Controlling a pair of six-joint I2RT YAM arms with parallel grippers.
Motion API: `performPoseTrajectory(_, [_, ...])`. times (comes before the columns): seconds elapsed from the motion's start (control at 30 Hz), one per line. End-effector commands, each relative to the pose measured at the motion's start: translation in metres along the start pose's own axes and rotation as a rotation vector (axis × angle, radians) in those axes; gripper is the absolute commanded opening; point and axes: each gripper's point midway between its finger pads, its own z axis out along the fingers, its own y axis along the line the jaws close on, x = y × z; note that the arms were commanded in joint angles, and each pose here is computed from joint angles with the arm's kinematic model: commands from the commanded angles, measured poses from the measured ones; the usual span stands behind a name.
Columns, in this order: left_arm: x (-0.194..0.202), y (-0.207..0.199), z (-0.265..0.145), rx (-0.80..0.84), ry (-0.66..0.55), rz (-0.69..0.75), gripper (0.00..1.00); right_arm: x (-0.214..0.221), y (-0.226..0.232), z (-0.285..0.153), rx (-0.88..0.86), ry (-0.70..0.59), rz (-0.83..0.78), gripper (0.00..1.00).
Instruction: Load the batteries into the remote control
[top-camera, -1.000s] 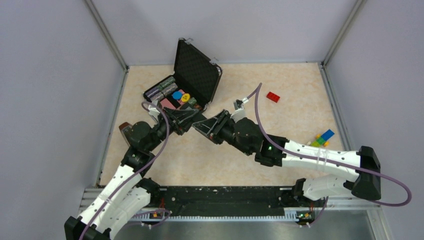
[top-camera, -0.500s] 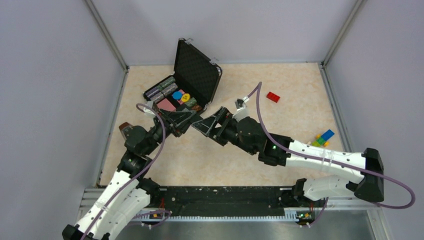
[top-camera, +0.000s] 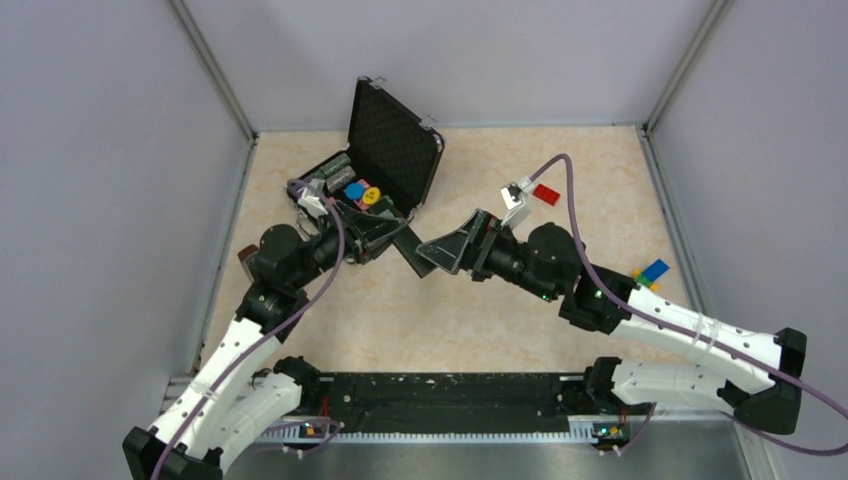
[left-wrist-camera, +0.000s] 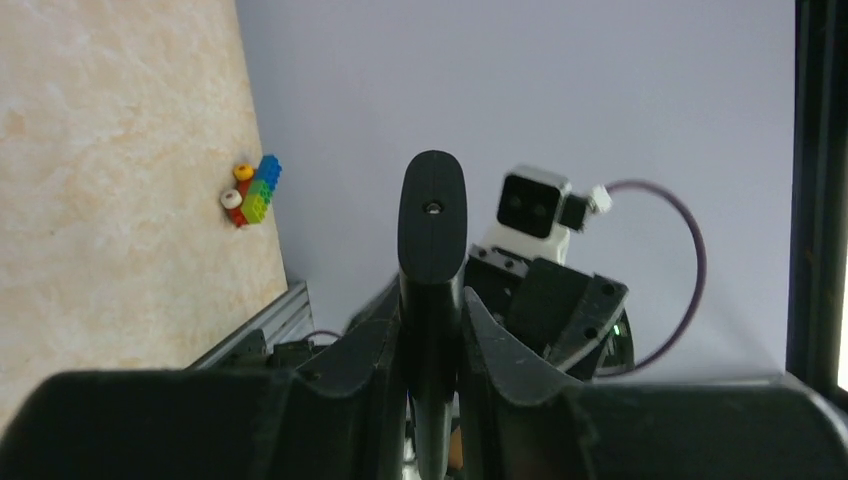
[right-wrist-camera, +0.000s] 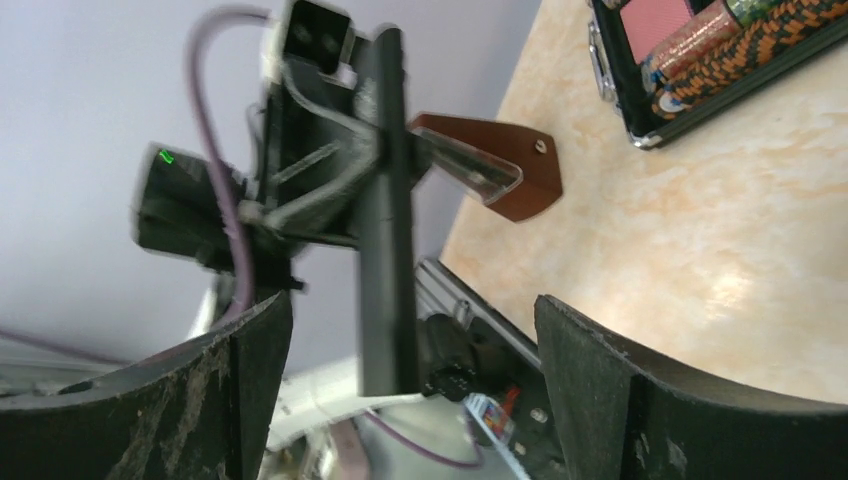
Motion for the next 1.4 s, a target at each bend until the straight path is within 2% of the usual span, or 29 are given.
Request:
performPoseTrajectory(0.0, [0.029, -0.052, -0.004, 0.122, 0.216, 0.213, 0.0, 0.005, 0.0, -0.01, -0.098, 0.14, -0.21, 0.88])
performPoseTrajectory(0.17, [0.048, -0.053, -0.005, 0.129, 0.385, 0.284, 0.0, 0.002, 0.004, -0.008, -0.143, 0.189, -0.341, 0.87])
performPoseTrajectory(0.43, [0.052, -0.052, -0.007, 0.135, 0.42, 0.325, 0.0, 0.008, 0.023, -0.003, -0.247, 0.231, -0.358, 0.86])
performPoseTrajectory(0.6, [0.056, -0.053, -0.009, 0.15, 0.453, 0.327, 0.0, 0.019, 0.023, 0.0, -0.282, 0.271, -0.33, 0.81])
performPoseTrajectory(0.67, [0.057, -0.052, -0.01, 0.156, 0.463, 0.33, 0.0, 0.02, 0.022, 0.003, -0.279, 0.28, -0.308, 0.75])
performPoseTrajectory(0.77, [0.058, -0.052, -0.01, 0.158, 0.466, 0.33, 0.0, 0.023, 0.024, 0.006, -0.302, 0.295, -0.267, 0.59])
performPoseTrajectory(1.03, [0.059, -0.048, -0.011, 0.162, 0.469, 0.315, 0.0, 0.026, 0.024, 0.007, -0.331, 0.302, -0.205, 0.08])
performPoseTrajectory(1.13, [0.058, -0.048, -0.01, 0.159, 0.459, 0.315, 0.13, 0.025, 0.025, 0.006, -0.329, 0.298, -0.204, 0.02])
performPoseTrajectory(1.2, [0.055, -0.046, -0.009, 0.145, 0.441, 0.323, 0.43, 0.023, 0.022, 0.007, -0.312, 0.291, -0.206, 0.01])
performPoseTrajectory(1.27, [0.049, -0.038, -0.005, 0.095, 0.398, 0.342, 0.64, 0.02, 0.016, 0.007, -0.279, 0.282, -0.204, 0.01])
performPoseTrajectory(1.3, [0.045, -0.022, -0.005, 0.011, 0.381, 0.324, 0.88, 0.019, 0.01, 0.006, -0.254, 0.278, -0.203, 0.01])
performPoseTrajectory(1.33, [0.039, -0.01, -0.004, -0.057, 0.35, 0.328, 0.96, 0.016, 0.004, 0.006, -0.225, 0.272, -0.206, 0.01])
performPoseTrajectory(1.37, [0.033, 0.001, -0.004, -0.122, 0.317, 0.338, 0.98, 0.017, -0.007, 0.005, -0.173, 0.276, -0.209, 0.01])
